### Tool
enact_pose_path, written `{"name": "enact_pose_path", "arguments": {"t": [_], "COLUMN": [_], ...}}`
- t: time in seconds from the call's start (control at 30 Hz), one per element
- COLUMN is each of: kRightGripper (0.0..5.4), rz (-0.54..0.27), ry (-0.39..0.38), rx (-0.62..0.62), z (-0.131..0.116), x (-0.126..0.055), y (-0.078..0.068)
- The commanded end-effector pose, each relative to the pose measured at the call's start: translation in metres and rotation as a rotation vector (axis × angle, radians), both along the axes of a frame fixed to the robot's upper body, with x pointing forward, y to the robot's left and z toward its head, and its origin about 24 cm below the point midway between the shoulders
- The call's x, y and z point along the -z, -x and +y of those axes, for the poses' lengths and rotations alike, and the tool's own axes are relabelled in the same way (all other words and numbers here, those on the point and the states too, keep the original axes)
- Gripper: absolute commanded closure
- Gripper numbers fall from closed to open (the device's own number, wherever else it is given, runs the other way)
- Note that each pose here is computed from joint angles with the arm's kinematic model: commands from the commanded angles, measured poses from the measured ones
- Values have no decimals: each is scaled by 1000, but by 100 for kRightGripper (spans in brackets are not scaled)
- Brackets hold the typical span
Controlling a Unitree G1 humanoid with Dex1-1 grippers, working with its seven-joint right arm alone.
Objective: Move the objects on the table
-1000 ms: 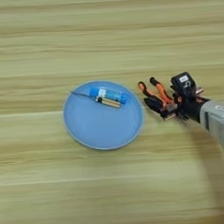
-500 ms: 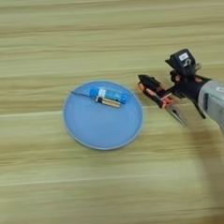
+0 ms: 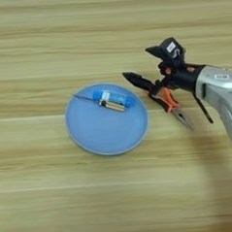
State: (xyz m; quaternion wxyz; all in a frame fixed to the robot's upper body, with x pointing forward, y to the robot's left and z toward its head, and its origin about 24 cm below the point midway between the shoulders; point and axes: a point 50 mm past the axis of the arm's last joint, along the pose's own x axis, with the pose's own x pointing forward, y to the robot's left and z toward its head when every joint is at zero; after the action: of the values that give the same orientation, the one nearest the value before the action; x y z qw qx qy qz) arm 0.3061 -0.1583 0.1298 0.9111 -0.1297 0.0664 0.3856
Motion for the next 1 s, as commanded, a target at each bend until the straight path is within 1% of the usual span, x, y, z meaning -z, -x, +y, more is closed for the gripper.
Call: {"name": "enact_pose_path", "arguments": {"t": [0.03,0.1,0.23,0.53,0.7,0.83,1.0], "kRightGripper": [4,4,4,4,4,4,4], "rz": [-163,-158,-123,-41,-9,13,41], "ry": [50,64,83,121,148,188,228], "rx": [-59,-79,-113,-192,-221,-252,-309], "z": [6,8,10,21,26,29,35], "x": [-39,-39,-35,-24,-18,-12,-4], "y": [-11,-13,-16,-20,-22,-23,-21]}}
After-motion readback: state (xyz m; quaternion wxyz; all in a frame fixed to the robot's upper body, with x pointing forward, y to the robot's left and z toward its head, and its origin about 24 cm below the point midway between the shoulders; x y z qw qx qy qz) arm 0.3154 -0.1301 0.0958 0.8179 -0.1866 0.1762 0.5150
